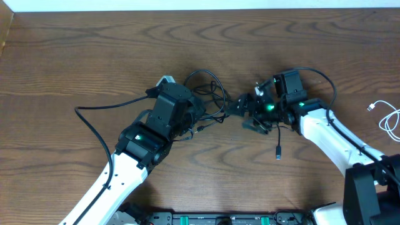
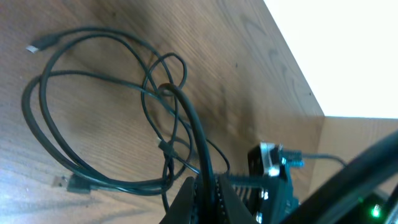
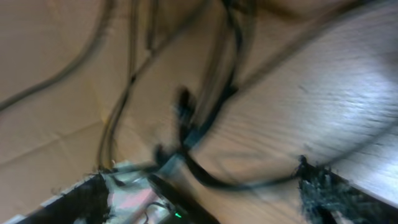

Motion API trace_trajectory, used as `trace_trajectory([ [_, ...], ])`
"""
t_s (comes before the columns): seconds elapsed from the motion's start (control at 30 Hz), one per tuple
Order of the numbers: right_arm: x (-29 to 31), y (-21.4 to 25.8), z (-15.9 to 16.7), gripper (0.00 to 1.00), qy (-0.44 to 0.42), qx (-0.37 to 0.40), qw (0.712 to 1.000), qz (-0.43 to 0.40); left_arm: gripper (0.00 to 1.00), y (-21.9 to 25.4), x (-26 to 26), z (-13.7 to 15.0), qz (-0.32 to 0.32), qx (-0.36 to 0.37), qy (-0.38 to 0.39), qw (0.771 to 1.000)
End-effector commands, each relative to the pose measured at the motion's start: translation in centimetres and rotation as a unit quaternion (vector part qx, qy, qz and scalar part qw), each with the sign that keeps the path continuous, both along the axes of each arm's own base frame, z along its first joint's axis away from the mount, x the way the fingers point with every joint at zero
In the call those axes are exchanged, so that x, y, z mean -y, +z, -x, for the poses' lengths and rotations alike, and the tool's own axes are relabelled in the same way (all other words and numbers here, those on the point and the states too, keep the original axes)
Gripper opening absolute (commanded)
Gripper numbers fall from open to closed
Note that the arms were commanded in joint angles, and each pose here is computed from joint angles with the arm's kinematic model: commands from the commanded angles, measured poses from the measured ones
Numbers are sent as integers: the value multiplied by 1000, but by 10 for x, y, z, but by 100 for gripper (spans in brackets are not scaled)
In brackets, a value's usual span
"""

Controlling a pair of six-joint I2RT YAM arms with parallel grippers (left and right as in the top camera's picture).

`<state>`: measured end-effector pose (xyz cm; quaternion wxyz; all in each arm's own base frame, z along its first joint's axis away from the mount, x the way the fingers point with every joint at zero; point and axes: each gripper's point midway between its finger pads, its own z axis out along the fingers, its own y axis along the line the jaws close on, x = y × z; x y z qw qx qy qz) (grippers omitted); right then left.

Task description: Untangle cables

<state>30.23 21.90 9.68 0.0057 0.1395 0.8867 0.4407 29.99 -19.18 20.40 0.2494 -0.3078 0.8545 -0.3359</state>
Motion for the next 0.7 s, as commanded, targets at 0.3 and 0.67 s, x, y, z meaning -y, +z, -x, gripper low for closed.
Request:
trace_trajectory([
  [0.3,-21,-13,5,35,-19,-57,998,-7,8,6,5,5,19,-2,-15,1000],
  [0.67,-9,-29,-7,1,-56,-37,996,51,8,6,6,6,22,-4,-18,1000],
])
